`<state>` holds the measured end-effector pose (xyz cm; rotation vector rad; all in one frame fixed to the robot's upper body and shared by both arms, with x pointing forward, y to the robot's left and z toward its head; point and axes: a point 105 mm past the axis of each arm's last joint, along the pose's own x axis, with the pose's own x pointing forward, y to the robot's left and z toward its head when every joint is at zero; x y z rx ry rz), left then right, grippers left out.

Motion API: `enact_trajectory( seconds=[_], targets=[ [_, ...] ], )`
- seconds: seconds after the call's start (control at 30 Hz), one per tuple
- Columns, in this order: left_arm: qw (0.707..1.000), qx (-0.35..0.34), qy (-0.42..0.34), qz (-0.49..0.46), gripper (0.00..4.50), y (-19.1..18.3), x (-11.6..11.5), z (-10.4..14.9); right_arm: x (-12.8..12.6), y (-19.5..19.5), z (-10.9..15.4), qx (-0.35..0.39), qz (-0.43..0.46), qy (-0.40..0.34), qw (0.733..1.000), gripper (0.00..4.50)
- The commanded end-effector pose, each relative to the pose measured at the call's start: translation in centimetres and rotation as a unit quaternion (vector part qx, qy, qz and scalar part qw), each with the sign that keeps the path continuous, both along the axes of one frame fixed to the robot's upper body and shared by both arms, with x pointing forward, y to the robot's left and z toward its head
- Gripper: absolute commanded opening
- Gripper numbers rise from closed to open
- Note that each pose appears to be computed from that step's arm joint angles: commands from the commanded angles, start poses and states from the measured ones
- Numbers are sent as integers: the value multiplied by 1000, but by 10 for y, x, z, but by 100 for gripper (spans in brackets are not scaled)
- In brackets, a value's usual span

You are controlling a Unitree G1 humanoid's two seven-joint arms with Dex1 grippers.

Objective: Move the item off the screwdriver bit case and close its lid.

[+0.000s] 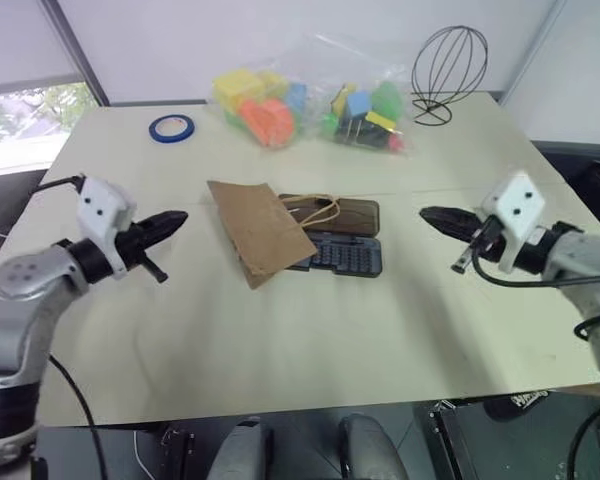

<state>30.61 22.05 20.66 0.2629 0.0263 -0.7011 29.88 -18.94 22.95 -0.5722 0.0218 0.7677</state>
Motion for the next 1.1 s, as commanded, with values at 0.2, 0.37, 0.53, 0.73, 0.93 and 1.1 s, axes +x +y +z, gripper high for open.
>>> enact_trajectory(
  seconds=[0.2,0.37,0.53,0.73,0.93,1.1],
  targets=[
    [999,-13,2,-38,0,-6,-9,14,-11,18,32,-12,63,-18,998,5],
    [999,-11,6,-40,0,-9,-11,9,-13,21,28,-13,68,-15,997,5],
    [999,-11,7,-41,0,-10,-11,9,-14,22,25,-16,70,-12,997,5],
    [999,-18,23,-40,0,-12,-11,6,-14,21,22,-17,68,-11,997,5],
    [999,-30,19,-33,0,-13,-7,9,-14,22,21,-15,67,-11,998,5],
    [995,-65,45,-54,25,-25,-5,5,-13,22,21,-14,64,-14,998,1]
  ],
)
